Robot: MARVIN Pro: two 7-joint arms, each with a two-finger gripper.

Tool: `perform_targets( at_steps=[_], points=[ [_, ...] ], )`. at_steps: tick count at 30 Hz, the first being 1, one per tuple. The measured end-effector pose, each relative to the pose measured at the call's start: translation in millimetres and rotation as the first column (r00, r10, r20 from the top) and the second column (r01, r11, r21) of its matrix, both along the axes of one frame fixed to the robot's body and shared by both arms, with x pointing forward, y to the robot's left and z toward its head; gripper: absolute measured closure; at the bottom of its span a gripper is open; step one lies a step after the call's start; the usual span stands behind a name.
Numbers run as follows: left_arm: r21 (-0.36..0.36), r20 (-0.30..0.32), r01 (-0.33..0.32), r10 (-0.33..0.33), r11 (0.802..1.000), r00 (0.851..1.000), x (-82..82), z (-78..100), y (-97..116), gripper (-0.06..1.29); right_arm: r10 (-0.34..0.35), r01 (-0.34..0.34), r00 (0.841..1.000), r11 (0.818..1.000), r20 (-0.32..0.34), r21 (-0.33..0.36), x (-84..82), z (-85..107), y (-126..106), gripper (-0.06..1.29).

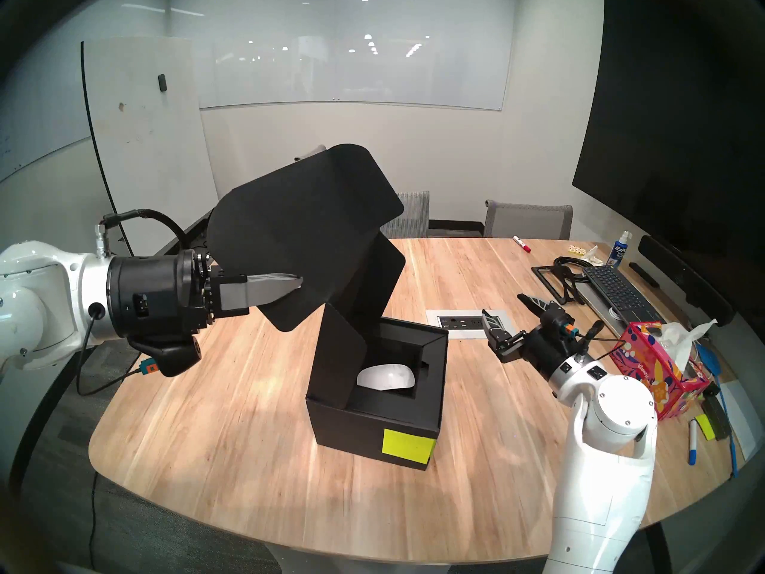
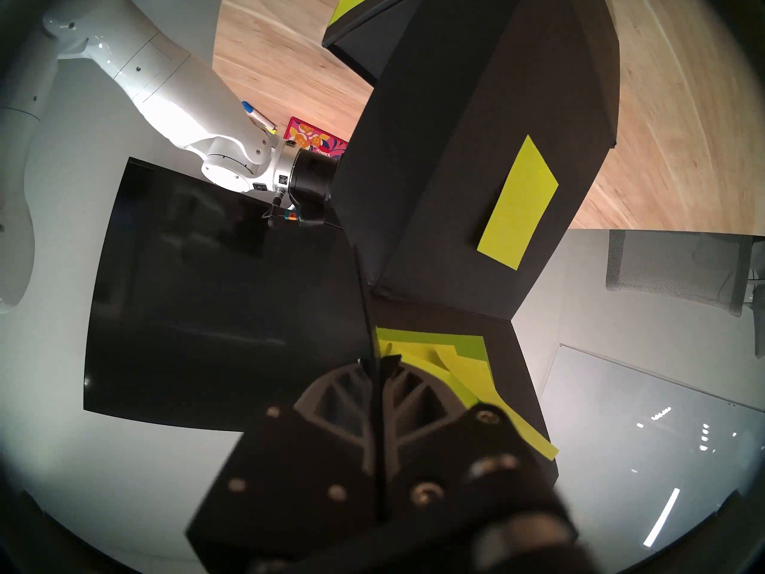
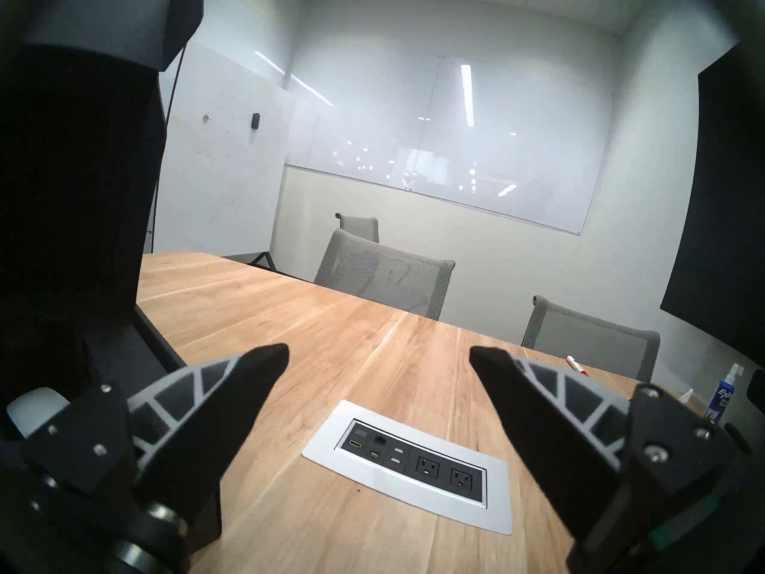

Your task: Open the box and place the mouse inside

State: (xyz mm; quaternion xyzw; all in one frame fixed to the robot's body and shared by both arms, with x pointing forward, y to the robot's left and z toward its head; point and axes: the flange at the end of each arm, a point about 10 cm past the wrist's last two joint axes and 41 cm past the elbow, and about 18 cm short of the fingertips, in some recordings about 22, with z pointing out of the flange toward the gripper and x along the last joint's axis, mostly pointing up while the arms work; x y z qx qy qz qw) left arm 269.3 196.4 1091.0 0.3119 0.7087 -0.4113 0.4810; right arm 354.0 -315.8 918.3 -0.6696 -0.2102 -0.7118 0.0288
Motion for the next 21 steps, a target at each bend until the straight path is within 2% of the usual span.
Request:
perform_targets(
  at_steps=[10,21],
  points=[
    [-0.006,-0.001,0.01,-0.01,1.0,1.0,-0.9,-1.7,-1,1.22,0.09,-0.089,0.995,0.996,0.048,-0.011,5.0,30.2,23,0.03],
    [-0.008,0.003,0.02,-0.02,1.0,1.0,-1.7,-2.2,-1,1.22,0.174,-0.172,0.978,0.985,0.116,-0.028,7.6,68.6,45,0.03]
  ],
)
